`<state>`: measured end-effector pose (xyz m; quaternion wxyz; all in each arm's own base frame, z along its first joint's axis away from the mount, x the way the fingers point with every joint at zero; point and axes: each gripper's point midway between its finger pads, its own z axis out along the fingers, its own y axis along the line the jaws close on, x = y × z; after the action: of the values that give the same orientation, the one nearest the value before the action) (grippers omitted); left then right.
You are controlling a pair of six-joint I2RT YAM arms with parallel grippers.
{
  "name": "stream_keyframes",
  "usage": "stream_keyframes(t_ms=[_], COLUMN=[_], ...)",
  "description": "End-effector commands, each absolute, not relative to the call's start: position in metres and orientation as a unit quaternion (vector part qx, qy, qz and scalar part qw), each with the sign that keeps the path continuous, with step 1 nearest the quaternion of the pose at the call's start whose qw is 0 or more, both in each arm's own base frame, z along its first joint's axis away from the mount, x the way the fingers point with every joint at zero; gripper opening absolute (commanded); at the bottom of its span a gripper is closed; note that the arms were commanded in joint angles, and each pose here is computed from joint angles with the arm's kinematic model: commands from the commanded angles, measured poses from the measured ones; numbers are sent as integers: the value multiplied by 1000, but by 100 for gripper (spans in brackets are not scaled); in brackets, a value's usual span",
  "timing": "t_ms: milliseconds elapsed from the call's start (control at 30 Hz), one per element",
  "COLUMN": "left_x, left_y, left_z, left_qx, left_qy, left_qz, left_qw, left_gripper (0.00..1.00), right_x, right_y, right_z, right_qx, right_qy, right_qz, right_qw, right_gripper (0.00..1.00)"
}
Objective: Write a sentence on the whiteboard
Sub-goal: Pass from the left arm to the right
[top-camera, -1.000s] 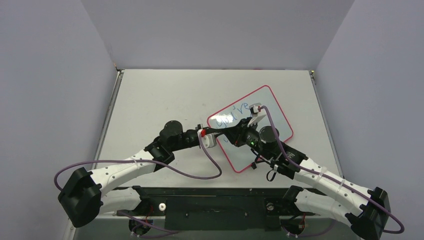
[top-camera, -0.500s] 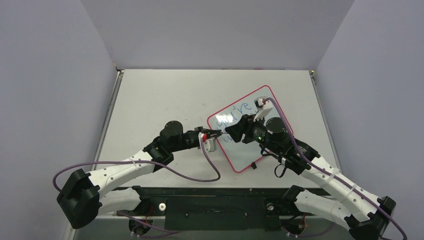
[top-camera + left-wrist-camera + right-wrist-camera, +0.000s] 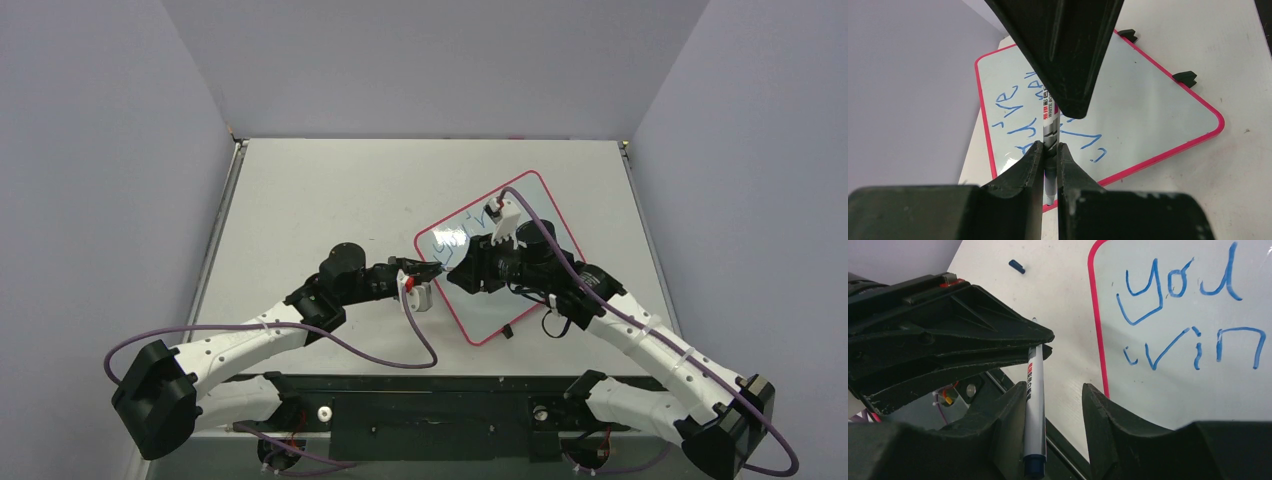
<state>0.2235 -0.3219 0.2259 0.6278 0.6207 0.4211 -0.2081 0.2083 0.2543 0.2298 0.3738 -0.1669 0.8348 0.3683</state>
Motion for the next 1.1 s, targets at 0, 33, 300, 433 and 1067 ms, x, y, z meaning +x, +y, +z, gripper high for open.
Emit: stream_keyframes(t_ms=[0,33,300,433,1067], left_x=[220,219,218,216,214], left_y=[-323,-323,-324,-326,-327], left_z=[239,239,237,235,232], left_qx=[625,625,627,630,633], left_qy=[397,397,396,397,397], left_qz=[-209,-210,-212,-215,-213], left_qw=[639,639,636,632,629], left_gripper=[0,0,0,0,0], right_x=[207,207,215,217,224], right_y=[263,264,268,272,279], right_z=[250,251,247,247,244], right_qx=[-192,-193,-190,-187,-172], right_qy=[818,818,821,820,817], right_qz=[387,387,381,384,393], right_qw=[380,380,379,379,385], right_gripper=[40,39,35,35,19])
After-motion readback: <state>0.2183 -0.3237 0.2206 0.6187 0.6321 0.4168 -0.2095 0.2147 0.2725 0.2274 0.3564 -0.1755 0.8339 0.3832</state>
